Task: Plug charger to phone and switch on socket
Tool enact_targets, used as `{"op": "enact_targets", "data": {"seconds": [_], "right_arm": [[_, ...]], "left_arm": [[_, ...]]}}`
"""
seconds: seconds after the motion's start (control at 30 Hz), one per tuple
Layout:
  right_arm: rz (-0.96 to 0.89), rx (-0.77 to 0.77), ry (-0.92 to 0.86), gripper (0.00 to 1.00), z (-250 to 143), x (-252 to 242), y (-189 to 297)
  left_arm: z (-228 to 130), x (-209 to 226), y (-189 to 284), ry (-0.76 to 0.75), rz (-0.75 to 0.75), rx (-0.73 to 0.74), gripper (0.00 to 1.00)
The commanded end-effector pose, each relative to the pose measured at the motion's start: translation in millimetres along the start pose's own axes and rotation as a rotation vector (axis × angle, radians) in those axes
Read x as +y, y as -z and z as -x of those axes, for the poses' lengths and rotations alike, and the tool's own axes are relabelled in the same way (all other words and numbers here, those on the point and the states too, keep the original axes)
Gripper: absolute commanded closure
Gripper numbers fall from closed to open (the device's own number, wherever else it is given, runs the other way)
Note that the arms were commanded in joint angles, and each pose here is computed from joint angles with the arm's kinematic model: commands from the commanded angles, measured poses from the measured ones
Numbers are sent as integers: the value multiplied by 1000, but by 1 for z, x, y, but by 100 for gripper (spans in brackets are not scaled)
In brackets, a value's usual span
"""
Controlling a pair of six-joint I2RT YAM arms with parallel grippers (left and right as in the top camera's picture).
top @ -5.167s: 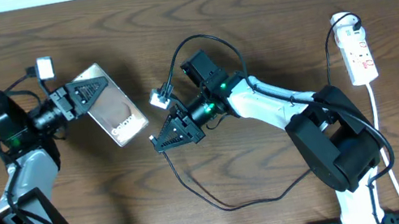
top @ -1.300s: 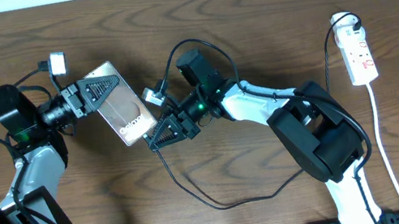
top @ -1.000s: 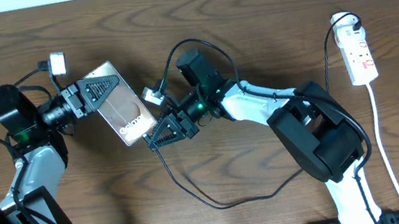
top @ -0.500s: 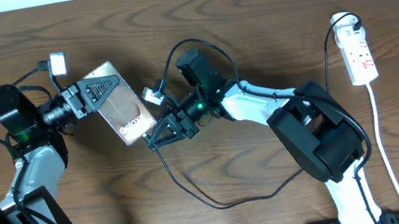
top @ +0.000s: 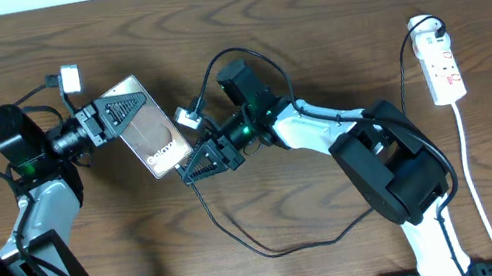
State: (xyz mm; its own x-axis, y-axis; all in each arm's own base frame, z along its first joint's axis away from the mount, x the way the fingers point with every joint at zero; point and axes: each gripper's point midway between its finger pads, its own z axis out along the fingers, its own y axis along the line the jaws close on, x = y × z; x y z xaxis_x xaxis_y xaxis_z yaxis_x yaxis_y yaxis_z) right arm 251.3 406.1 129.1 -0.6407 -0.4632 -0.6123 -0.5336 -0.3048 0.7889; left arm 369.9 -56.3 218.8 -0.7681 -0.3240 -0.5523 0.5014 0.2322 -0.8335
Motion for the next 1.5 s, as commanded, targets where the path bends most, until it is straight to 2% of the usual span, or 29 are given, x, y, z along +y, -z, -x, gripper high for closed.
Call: {"op": "enact_targets", "data": {"seconds": [0.0,1.17,1.47], "right_arm": [[7,0,0,99,2,2,1],[-66,-21,-11,99,6,-10,1],[-54,-17,-18,99,5,-8,1]], "left_arm": [[2,-11,0,-51,-17,14,93],[-3,-10,0,-45,-25,24,92],[-3,-10,1,-85,-22,17,93]]}}
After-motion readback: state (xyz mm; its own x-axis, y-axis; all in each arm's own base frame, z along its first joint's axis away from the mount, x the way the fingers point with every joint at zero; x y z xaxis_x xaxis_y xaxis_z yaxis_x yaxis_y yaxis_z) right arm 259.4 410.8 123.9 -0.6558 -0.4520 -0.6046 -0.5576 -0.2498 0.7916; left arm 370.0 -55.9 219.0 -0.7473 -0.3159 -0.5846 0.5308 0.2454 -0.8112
